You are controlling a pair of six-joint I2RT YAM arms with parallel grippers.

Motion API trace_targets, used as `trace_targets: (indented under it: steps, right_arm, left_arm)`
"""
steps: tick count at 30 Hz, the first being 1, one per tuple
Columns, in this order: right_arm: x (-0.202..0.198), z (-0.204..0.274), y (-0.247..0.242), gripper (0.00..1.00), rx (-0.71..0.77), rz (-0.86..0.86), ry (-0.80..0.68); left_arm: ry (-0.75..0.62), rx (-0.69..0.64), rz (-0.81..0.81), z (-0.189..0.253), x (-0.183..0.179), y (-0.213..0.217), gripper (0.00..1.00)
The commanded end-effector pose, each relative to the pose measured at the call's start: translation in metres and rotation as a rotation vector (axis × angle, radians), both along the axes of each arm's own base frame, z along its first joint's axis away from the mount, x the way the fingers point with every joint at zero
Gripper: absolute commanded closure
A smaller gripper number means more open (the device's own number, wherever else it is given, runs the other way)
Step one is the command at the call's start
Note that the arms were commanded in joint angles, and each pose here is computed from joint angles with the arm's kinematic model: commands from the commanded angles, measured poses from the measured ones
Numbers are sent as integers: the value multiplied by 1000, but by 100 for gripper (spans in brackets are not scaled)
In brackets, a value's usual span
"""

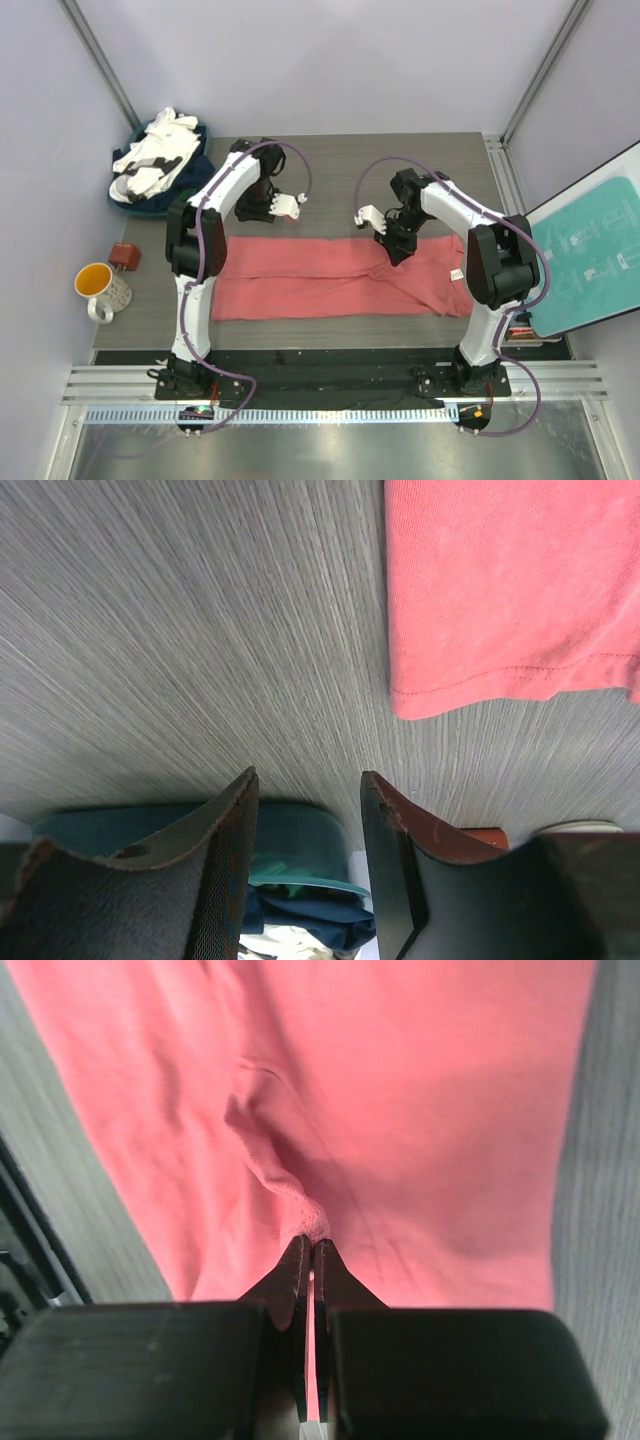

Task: Fold and stack the t-shirts
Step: Fold the other side of the tshirt into a rectangle

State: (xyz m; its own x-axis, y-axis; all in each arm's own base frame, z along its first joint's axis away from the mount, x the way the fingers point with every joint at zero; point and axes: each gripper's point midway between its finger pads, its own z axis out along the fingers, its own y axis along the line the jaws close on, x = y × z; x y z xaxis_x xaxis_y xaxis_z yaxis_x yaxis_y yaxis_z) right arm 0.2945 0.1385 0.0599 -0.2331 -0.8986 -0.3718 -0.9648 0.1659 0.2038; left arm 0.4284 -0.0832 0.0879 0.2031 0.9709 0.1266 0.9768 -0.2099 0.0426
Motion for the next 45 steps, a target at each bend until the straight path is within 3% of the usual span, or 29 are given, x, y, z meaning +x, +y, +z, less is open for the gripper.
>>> trace_targets:
  steps: [1, 20, 25, 29, 32, 35, 40, 45]
  right_arm:
    - [-19, 23, 12, 99, 48, 41, 0]
    - [-127, 29, 33, 99, 35, 229, 111]
    - [-140, 27, 36, 74, 33, 269, 130]
    - [-126, 30, 39, 63, 20, 257, 76]
    - [-106, 34, 40, 60, 7, 224, 21]
    - [-69, 34, 32, 64, 1, 121, -41]
    - [-3, 19, -22, 69, -88, -137, -126]
    - [40, -6, -72, 80, -180, -295, -165]
  left_arm:
    - [279, 119, -33, 19, -64, 24, 54]
    - [275, 133, -85, 20, -66, 18, 54]
    - [268, 138, -91, 21, -70, 20, 54]
    - [275, 146, -91, 20, -72, 20, 54]
    - [269, 144, -90, 21, -71, 20, 54]
    - [261, 142, -87, 23, -69, 18, 54]
    - [255, 147, -73, 26, -71, 21, 54]
    - [235, 146, -41, 17, -73, 21, 54]
